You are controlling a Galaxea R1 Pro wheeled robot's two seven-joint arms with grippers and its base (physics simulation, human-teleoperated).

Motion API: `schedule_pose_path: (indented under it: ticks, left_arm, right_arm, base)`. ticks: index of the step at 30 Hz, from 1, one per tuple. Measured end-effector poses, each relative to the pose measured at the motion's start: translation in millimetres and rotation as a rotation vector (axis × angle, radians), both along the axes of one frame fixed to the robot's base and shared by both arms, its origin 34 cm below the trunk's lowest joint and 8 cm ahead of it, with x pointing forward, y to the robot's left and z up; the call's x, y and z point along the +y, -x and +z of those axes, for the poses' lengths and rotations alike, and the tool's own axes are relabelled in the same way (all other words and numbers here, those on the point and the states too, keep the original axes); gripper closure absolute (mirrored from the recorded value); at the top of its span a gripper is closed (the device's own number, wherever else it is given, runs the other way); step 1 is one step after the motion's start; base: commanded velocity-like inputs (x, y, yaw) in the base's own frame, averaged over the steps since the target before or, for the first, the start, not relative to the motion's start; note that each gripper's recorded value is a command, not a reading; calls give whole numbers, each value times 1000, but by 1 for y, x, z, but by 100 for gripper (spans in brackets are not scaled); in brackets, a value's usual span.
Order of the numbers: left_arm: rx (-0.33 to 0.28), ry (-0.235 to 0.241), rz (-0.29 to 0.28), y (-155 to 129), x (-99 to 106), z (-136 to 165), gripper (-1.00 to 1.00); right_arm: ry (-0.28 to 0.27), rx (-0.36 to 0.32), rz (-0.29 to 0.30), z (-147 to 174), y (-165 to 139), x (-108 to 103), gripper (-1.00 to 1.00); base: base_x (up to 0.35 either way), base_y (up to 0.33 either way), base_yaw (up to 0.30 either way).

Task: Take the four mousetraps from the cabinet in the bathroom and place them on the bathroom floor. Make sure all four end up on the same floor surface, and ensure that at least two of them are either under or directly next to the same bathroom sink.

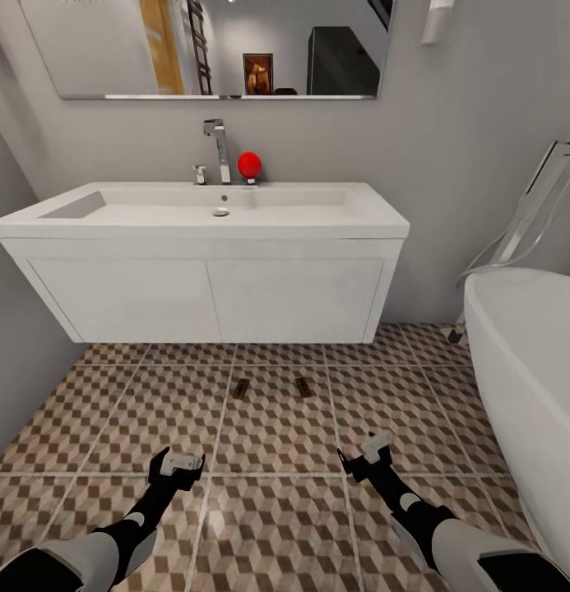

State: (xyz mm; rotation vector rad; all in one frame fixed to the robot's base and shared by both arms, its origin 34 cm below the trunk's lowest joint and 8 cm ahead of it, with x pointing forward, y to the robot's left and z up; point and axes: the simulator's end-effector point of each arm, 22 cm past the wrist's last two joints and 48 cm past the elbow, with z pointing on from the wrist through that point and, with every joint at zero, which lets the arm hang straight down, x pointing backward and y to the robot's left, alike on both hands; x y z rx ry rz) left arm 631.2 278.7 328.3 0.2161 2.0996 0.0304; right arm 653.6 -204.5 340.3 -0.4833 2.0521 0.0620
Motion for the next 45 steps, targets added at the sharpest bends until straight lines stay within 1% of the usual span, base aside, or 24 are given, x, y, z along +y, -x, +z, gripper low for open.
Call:
schedule_pose_path:
  ticks: [45]
  left_arm:
    - [5, 1, 1, -20, -1, 96, -100]
  right_arm:
    - [0, 2, 0, 96, -20, 0, -100]
  base:
    - [0, 0, 0]
